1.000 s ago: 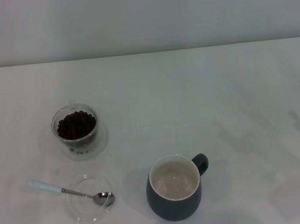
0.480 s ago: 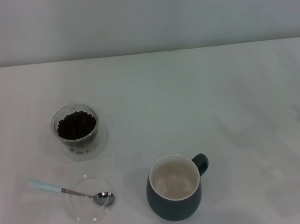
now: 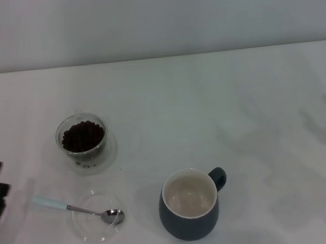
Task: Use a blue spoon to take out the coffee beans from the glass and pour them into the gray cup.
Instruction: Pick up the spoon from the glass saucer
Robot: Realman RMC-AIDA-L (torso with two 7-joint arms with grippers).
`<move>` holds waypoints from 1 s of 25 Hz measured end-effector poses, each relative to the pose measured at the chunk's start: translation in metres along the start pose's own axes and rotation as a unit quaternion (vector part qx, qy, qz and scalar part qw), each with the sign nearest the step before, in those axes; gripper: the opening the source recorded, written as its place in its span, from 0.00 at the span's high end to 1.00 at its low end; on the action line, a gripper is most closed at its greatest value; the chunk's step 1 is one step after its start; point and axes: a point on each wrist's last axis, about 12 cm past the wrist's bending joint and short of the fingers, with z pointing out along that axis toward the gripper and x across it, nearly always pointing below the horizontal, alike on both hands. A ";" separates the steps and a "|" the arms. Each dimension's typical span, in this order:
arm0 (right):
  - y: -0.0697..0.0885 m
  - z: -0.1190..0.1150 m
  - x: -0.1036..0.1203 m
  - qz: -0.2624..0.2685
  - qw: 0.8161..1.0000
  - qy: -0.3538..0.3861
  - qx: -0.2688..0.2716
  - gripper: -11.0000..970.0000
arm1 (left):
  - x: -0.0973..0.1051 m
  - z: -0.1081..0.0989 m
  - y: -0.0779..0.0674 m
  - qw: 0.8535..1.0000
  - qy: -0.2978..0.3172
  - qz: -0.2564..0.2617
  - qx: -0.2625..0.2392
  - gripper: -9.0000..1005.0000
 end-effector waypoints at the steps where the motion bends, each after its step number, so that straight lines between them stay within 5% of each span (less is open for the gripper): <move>1: 0.003 0.002 0.001 -0.003 1.000 -0.001 -0.003 0.19 | 0.003 0.002 0.000 1.000 0.009 0.000 -0.004 0.12; 13: 0.004 -0.008 0.002 -0.006 1.000 0.000 0.010 0.19 | 0.010 0.001 0.012 0.998 0.028 0.000 -0.054 0.12; 25: 0.007 -0.009 0.004 -0.009 1.000 0.002 0.012 0.19 | 0.016 0.007 0.010 0.997 0.060 0.005 -0.049 0.12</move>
